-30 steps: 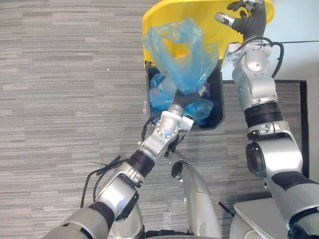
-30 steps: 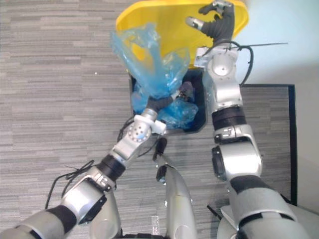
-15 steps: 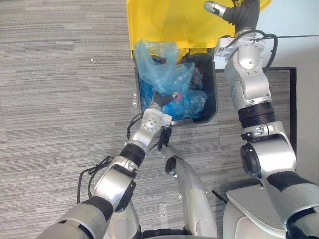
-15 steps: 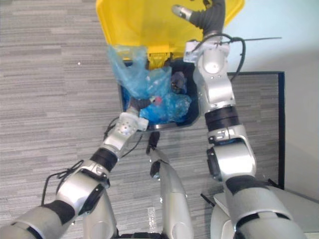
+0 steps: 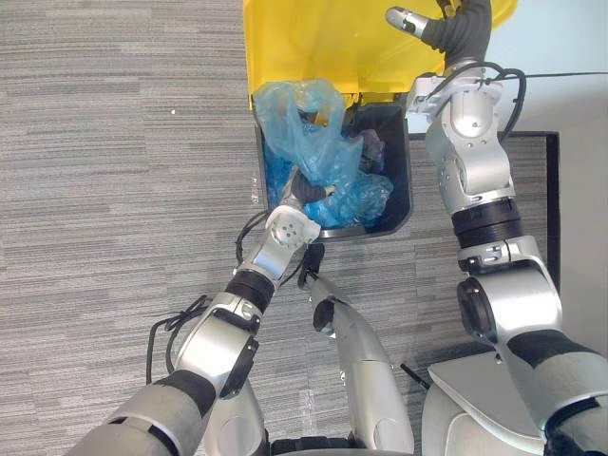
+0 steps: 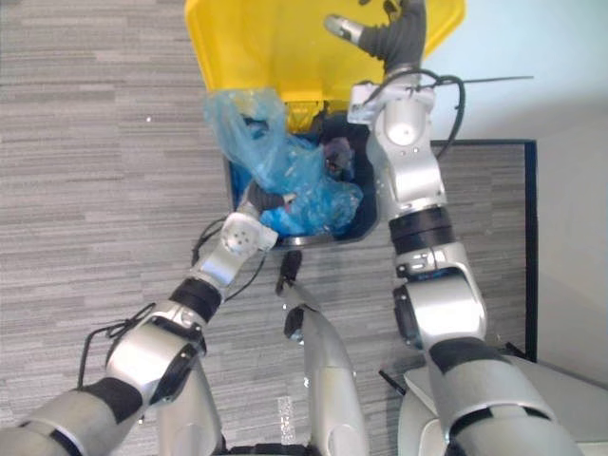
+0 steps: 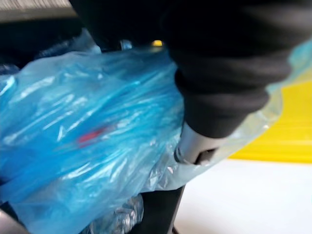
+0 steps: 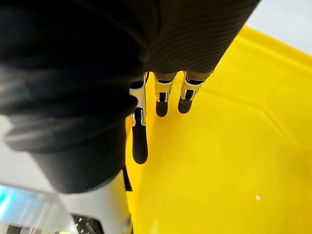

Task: Gather rubbish on tea table into small bin, then transfer packed bag to large trash can.

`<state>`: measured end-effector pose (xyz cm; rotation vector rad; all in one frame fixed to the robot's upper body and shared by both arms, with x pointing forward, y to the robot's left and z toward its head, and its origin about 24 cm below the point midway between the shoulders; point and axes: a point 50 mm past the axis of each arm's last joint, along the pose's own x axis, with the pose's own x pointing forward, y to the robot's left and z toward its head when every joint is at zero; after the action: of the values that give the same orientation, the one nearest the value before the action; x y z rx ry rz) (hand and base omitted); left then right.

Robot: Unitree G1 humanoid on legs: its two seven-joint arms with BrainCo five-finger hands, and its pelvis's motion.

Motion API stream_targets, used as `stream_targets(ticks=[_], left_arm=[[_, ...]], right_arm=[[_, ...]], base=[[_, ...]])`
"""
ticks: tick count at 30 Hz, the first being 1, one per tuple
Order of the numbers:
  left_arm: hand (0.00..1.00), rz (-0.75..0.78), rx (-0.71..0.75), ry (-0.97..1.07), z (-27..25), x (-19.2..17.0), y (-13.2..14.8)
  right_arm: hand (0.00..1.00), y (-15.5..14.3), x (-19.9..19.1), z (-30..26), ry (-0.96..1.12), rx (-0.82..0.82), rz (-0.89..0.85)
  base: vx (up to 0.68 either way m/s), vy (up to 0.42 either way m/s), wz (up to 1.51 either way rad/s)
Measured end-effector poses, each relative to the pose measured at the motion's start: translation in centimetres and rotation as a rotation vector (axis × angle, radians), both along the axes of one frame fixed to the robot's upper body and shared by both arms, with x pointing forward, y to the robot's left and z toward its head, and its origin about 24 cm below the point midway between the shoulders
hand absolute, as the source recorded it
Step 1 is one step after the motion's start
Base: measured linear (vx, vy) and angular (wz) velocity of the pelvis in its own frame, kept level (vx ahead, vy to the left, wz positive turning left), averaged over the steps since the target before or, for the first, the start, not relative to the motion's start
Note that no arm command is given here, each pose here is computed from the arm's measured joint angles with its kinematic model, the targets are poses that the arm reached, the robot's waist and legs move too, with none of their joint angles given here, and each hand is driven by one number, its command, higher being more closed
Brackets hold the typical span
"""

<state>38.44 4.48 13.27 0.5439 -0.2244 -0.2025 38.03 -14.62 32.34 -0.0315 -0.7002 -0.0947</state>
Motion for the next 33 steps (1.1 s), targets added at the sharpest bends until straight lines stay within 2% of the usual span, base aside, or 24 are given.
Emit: stream_targets(ticks=[7,16,22,26,28,30,33], left_arm=[[0.0,-0.075,0.153,-0.019,-0.6,-0.5,-1.3],[0.0,-0.124,0.196,-0.081,-0.3,-1.4,-1.9],[0.0,-0.096,0.155,-0.091,-1.4,-2.5,0.8],[0.0,-0.033,0.039,-0.02,-4.0,-4.0,4.2],[0.0,0.058,-0.042,0.059,-6.5,-5.5,7.2],[0.0,0.121,-0.095,0.123,-8.5,-6.7,8.9],[0.0,0.291,-0.164,0.304,-13.5,-10.3,12.9]], right_arm=[[0.0,0.3,0.3,-1.8,0.043,-0.052,0.004],[0.0,0.8,0.7,-6.4,0.159,-0.125,0.014],[0.0,-0.2,0.5,-11.9,0.297,-0.174,-0.027],[0.0,-1.4,0.1,-16.7,0.452,-0.22,-0.066],[0.0,-2.5,-0.4,-20.1,0.578,-0.26,-0.098],[0.0,-3.0,-0.8,-21.8,0.638,-0.283,-0.115],[0.0,-4.1,-2.2,-25.6,0.771,-0.295,-0.136]], base=[[0.0,0.0,0.0],[-0.02,-0.009,0.05],[0.0,0.008,0.11],[0.0,0.022,0.07],[0.0,0.034,0.1],[-0.01,0.037,0.05],[-0.01,0.053,0.0]])
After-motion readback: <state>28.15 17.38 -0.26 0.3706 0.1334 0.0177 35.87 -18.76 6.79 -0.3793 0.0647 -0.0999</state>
